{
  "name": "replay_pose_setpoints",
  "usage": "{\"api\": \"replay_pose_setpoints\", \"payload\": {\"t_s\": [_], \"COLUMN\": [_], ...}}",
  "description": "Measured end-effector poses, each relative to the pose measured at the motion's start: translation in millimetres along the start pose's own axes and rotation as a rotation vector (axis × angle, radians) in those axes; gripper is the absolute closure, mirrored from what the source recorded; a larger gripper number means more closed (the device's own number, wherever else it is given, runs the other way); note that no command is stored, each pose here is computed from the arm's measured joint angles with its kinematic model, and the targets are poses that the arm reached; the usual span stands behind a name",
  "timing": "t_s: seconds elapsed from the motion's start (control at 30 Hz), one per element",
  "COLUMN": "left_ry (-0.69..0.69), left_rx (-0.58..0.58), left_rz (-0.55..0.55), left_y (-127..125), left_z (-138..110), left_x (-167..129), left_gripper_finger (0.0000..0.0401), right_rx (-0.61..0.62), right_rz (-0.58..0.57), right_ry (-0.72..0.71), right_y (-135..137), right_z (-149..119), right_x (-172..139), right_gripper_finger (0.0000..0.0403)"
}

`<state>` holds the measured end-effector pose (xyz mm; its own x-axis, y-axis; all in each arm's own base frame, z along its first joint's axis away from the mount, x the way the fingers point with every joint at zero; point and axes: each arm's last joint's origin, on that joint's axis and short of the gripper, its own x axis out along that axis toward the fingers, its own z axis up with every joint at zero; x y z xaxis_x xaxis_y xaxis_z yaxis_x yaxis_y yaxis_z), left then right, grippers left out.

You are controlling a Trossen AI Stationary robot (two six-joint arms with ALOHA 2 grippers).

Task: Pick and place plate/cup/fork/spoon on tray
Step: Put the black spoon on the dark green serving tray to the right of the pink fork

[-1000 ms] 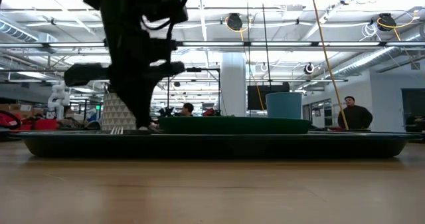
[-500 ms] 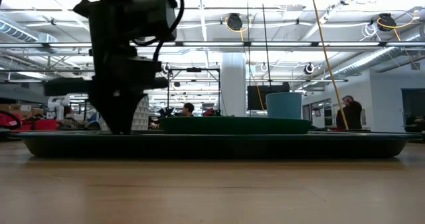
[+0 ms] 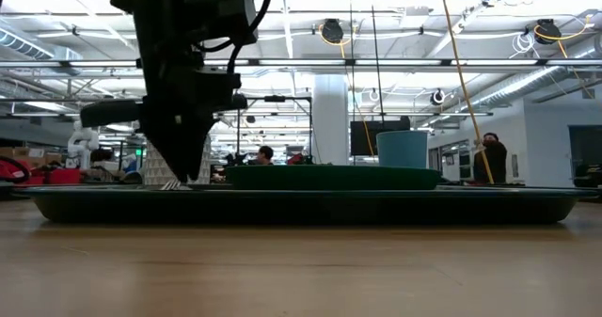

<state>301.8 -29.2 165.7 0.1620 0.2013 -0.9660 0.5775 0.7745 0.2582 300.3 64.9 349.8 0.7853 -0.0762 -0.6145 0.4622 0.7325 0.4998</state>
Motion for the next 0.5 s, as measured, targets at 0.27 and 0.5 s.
{"api": "replay_pose_setpoints", "payload": {"t_s": [0.27,0.5], "left_ry": [0.076,0.076], "left_rx": [-0.113,-0.254], "left_rz": [0.042,0.039], "left_y": [19.8,31.1], "left_z": [-4.3,-6.1], "left_x": [-15.3,-23.0], "left_gripper_finger": [0.0338,0.0338], "right_rx": [-0.026,-0.059], "right_rz": [0.0,0.0], "right_ry": [0.0,0.0], "right_y": [0.0,0.0], "right_z": [0.1,0.1], "right_x": [0.0,0.0], "right_gripper_finger": [0.0321,0.0321]}}
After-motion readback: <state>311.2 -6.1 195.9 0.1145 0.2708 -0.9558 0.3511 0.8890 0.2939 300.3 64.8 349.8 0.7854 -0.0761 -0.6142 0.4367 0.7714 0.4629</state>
